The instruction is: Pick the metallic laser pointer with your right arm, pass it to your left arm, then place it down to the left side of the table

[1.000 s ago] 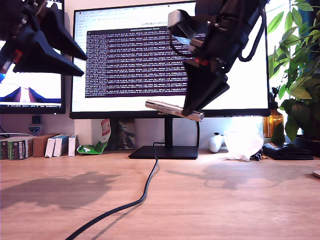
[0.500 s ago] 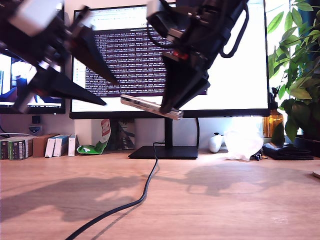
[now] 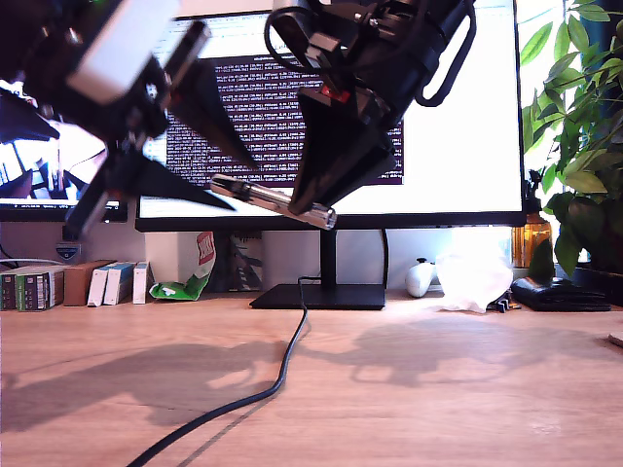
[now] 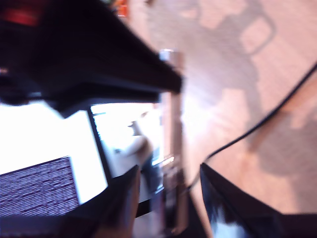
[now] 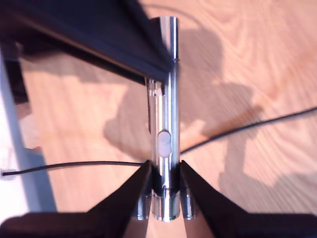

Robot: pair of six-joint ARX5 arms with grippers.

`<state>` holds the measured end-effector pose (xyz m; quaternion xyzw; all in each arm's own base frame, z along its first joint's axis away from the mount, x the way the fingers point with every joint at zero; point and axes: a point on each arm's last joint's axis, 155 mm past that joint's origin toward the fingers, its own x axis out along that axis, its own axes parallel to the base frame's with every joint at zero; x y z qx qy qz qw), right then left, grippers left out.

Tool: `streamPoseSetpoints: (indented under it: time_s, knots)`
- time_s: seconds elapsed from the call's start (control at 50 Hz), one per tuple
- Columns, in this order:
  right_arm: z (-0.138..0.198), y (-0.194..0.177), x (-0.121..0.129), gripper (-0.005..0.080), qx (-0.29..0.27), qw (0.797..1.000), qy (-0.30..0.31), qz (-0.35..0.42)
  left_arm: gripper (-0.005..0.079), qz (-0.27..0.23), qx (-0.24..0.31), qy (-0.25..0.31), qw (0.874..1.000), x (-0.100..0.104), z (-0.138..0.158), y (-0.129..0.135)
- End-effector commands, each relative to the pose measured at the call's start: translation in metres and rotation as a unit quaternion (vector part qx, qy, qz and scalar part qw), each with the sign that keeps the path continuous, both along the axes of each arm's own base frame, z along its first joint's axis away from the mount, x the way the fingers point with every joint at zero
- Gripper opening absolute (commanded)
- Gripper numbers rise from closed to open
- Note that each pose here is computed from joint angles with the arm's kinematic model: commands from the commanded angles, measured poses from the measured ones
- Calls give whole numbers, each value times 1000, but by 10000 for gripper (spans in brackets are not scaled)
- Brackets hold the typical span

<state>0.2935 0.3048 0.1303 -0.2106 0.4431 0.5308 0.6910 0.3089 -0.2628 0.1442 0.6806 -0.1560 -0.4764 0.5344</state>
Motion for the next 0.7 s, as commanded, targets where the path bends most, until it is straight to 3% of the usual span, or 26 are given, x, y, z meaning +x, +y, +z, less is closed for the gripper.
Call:
streamPoseSetpoints:
  time_s: [0.0,0.24,0.68]
  knots:
    - [6,6,-2,-11,7,1000,-3,6,348,-6,2,1,1000,0,-2,-4]
    - [28,14,0,-11,25,1000,-10,12,334,1,4,-2,1000,4,-3,-3]
    - [29,14,-7,-9,25,1000,2,17,7,29,16,-16,999,14,-3,4]
